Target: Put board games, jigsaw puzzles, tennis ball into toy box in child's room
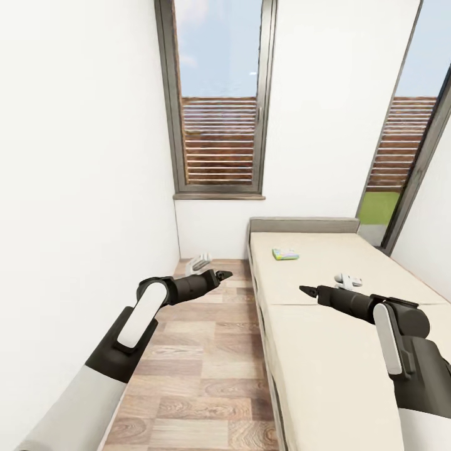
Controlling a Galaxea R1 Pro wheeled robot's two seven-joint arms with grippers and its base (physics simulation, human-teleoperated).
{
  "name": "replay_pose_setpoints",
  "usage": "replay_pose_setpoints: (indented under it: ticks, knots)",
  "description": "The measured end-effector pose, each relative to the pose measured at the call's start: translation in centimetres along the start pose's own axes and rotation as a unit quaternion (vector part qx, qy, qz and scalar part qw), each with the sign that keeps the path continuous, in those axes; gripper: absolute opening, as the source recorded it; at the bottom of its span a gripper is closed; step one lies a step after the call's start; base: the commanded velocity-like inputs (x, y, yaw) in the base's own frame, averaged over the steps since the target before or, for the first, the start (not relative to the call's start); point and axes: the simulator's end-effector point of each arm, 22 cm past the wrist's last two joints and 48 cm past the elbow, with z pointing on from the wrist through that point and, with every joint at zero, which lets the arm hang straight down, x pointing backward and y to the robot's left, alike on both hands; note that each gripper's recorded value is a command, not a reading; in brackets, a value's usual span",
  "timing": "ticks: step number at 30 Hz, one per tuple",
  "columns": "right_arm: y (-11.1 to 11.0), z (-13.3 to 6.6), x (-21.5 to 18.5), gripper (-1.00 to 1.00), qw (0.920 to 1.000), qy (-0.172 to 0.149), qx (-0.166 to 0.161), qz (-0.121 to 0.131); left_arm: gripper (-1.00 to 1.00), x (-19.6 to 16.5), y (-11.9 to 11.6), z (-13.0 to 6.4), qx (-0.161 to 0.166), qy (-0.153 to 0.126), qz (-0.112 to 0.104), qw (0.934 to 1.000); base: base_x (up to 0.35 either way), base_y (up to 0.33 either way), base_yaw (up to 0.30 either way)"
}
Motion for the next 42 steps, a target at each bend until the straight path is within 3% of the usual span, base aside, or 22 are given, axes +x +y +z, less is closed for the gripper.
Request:
replay_pose_setpoints:
  ticks: [42]
  knots:
    - [-0.01,0.01,0.00,1.00,1.0000,0.000,0.000,0.000,1.00,0.03,0.00,0.02,0.000,0.000,0.000,1.0000,0.014,0.053,0.000]
